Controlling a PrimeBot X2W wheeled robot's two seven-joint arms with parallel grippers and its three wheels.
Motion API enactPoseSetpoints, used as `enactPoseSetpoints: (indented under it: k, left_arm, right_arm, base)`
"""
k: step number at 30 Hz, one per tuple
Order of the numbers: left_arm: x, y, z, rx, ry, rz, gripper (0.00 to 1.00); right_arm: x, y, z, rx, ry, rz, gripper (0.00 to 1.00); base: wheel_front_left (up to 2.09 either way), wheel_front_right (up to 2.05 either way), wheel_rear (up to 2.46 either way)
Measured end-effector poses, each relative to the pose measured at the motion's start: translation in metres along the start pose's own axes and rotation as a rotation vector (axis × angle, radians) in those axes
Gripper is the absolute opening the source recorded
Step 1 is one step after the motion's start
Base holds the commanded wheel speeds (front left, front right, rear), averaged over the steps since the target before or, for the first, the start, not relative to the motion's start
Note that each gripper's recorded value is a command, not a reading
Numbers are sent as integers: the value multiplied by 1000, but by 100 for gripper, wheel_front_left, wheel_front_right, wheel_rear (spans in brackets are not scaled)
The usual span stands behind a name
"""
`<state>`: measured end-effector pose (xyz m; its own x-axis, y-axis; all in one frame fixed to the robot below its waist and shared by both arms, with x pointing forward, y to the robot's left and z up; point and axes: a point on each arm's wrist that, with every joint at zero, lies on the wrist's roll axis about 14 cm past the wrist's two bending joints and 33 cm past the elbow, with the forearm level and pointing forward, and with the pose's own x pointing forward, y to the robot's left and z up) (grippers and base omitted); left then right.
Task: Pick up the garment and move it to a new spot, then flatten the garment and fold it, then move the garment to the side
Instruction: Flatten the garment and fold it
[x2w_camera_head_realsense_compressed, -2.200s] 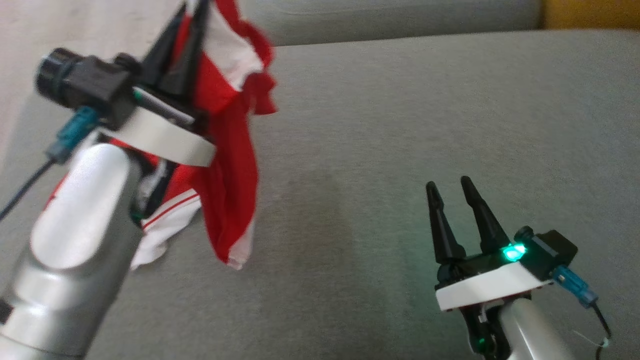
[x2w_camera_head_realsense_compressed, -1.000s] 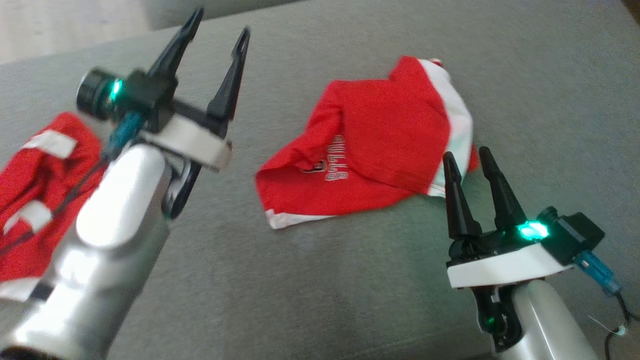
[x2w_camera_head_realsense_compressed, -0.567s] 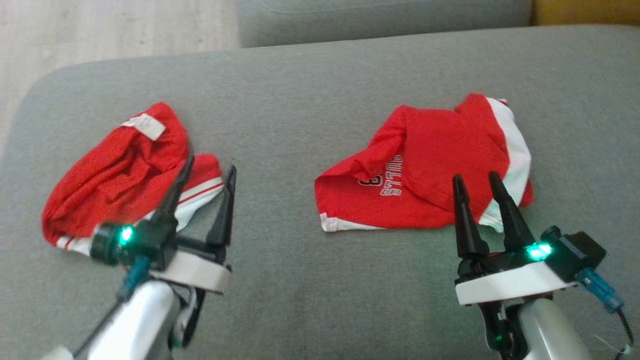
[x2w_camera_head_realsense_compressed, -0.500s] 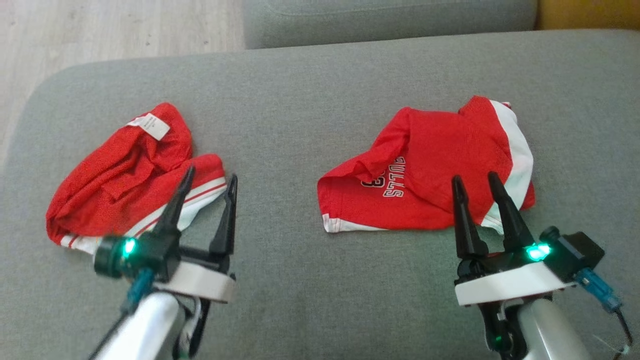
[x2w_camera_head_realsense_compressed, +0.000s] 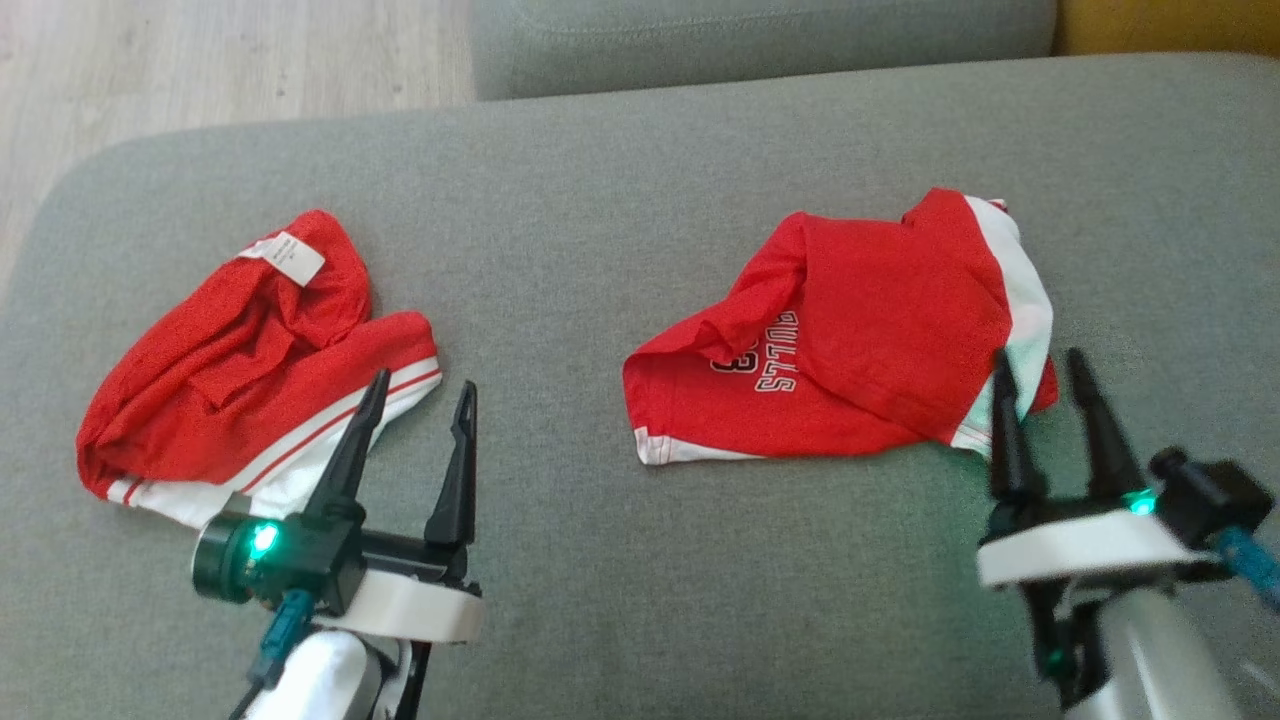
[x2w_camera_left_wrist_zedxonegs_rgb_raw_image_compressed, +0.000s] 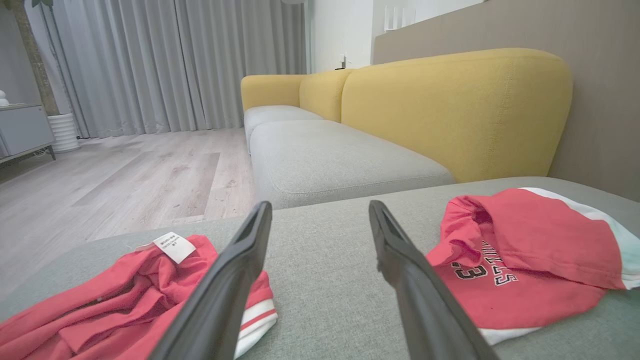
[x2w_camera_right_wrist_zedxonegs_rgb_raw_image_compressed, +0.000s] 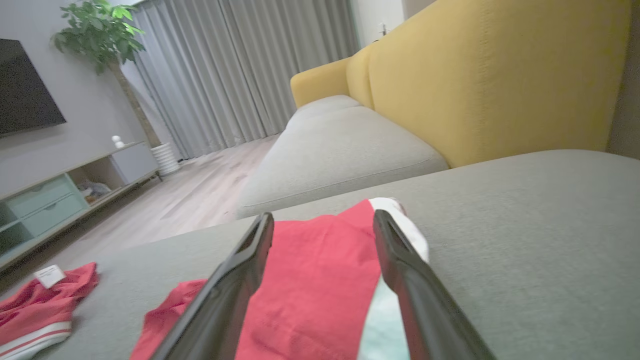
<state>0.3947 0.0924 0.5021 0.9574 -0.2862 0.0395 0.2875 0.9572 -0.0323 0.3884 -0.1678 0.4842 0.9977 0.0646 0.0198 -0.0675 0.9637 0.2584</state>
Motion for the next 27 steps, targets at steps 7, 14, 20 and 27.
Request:
enactPoseSetpoints:
  k: [7, 14, 20, 27]
  left_arm:
    - [8, 1, -15, -20, 34, -7, 100]
    - [18, 3, -20, -27, 39, -11, 100]
    - [20, 14, -29, -29, 60, 15, 100]
    - [18, 21, -27, -33, 55, 40, 100]
  right_arm:
    - [51, -52, 6, -29, 20, -149, 100]
    - [80, -70, -32, -1, 163, -217, 100]
    - [99, -63, -68, 19, 274, -216, 94]
    - [117, -56, -56, 1, 237, -204, 0]
  base:
    - [0, 0, 0]
    - [0, 0, 0]
    - [0, 0, 0]
    - [0, 0, 0]
